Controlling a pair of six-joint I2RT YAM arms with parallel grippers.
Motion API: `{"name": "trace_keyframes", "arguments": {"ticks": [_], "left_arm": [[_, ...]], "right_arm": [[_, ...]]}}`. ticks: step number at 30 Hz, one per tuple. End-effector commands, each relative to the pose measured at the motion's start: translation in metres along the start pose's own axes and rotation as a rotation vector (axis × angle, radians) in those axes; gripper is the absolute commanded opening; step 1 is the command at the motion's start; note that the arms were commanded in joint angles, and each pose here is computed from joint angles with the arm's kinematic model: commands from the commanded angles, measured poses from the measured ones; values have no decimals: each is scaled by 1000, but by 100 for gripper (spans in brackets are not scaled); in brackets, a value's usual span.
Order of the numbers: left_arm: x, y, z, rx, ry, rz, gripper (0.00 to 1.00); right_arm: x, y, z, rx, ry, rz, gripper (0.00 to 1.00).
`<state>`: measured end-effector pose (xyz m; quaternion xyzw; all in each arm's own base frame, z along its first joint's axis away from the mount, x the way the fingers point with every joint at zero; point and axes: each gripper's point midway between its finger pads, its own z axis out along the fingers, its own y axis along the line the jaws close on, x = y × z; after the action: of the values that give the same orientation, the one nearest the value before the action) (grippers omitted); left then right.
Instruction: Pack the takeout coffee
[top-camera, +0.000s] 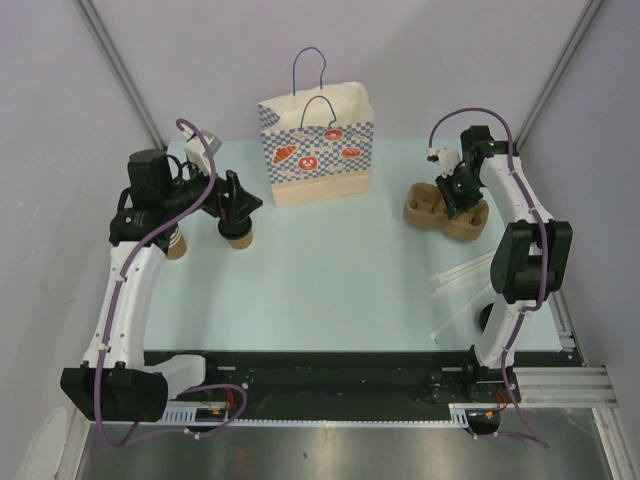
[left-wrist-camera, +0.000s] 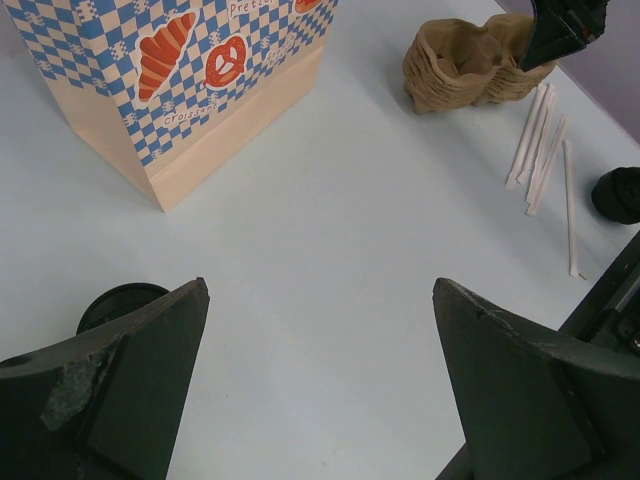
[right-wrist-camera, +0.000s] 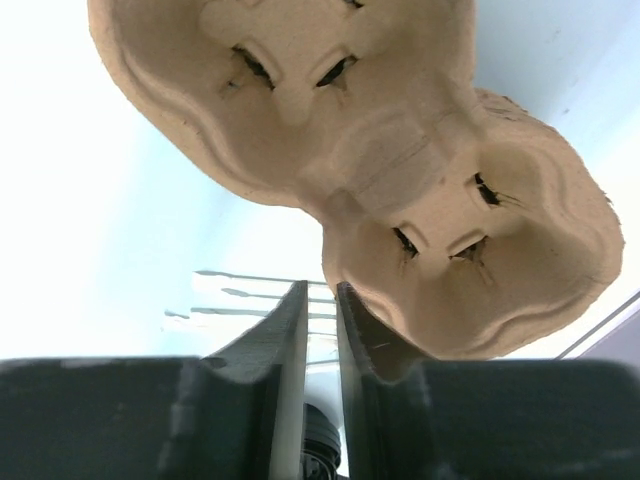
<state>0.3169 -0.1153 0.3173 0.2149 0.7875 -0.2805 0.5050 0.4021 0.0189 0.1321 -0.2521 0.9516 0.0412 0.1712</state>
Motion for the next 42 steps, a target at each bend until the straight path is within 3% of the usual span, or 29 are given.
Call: {"name": "trace_keyframes", "arguments": {"ticks": [1,3,6,8,21,36,42], "left_arm": [[-19,-6,-7,10,-58,37,99],[-20,-7,-7,11,-59,38,100],[-20,-7,-8,14,-61,38,100],[-20,-6,-7,15,-58,34,100],[-20,-7,-6,21,-57,32,99],[-20,-6,-5,22,-57,29,99],[-20,-6,-4,24,-56,28,99]], "right_arm": [[-6,1,-3,-15,-9,-4,13],[-7,-1,-4,-12,-13,-4,10],[-6,0,-3,-16,-7,-7,28],[-6,0,-3,-10,-8,-6,34],[-14,-12,11,33,-8,1,34],[-23,-13,10,24,-19,6,24],[-17,-12,13,14,5,7,31]]}}
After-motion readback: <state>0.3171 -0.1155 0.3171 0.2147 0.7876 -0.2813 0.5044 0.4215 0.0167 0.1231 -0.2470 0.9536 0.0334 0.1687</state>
